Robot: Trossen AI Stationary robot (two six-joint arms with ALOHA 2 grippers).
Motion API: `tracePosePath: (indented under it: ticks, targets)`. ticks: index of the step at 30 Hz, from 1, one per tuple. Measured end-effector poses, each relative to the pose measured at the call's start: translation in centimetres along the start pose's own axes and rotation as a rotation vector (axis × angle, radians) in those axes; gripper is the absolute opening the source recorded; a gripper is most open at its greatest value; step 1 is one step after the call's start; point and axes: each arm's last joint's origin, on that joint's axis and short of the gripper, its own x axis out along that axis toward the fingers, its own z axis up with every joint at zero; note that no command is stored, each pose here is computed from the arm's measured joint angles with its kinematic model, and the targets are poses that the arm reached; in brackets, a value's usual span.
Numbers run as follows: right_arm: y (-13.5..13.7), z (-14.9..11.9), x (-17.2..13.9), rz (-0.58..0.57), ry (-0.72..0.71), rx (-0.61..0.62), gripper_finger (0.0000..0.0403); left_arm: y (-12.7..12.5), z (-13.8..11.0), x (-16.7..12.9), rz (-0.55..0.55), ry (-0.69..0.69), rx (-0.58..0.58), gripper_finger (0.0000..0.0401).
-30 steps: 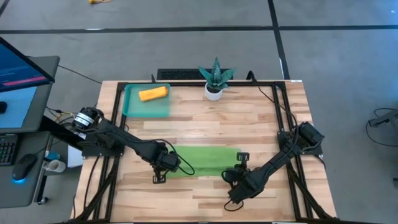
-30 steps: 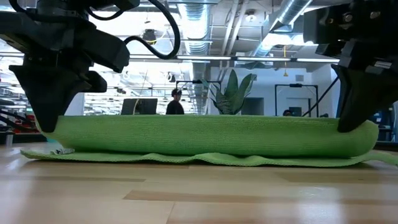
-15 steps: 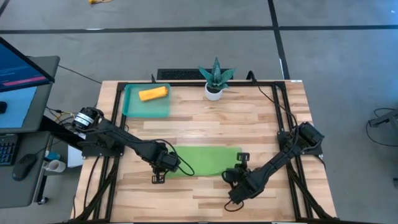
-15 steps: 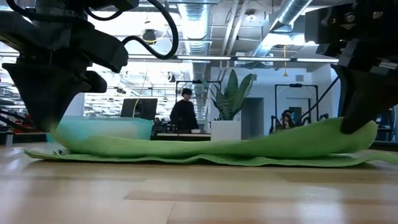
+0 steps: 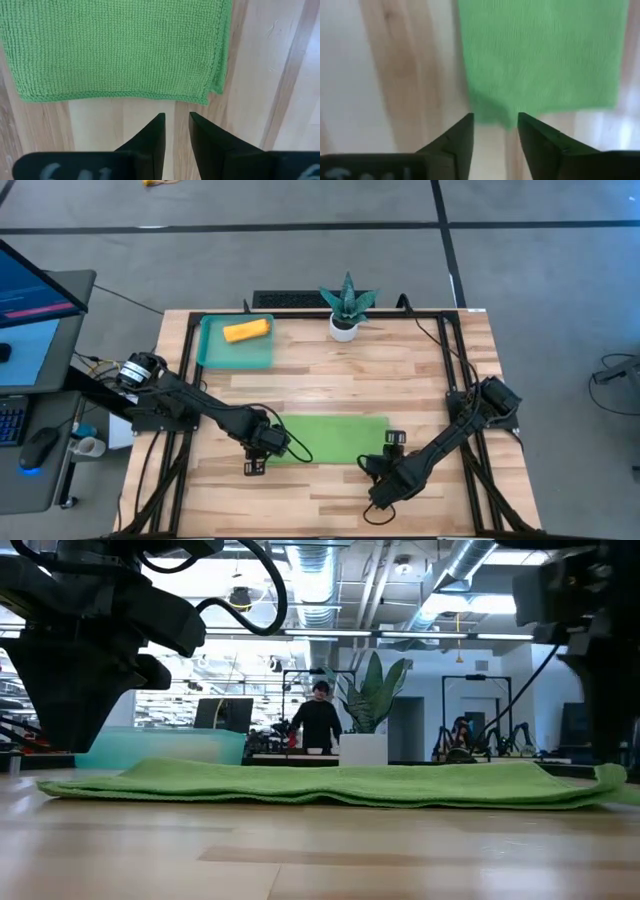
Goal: Roll microfiber towels into tight, uniform cylinder then place into a basket
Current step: Fold the light green microfiber cloth
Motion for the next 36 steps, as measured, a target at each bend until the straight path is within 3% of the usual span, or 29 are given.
tracePosePath:
  ticks: [5,11,16,23,30,36]
  targets:
    - [0.0,-0.3,-0.8,-0.015,0.045,0.088,0.0198,0.0,0.2,0.0,0.025,-0.034,0.002,0.0078]
    - [-0.7,-1.3,-1.6,-0.087,0.073,0.122,0.0196,0.1,0.2,0.0,0.056,-0.045,0.042,0.0077]
    - [-3.2,-1.0,-3.9,-0.126,-0.054,0.181,0.0175,0.3,0.4,0.0,0.061,-0.051,0.130,0.0077]
    - [-6.8,-0.7,-6.4,-0.007,-0.276,0.243,0.0135,0.6,1.5,-0.4,0.059,-0.135,0.145,0.0077]
    - [-9.1,-1.7,-4.0,0.149,-0.427,0.322,0.0103,0.8,3.1,-0.7,0.126,-0.303,0.162,0.0077]
    - [-8.8,-2.1,-1.8,0.278,-0.525,0.381,0.0098,0.8,3.7,-1.0,0.151,-0.383,0.134,0.0077]
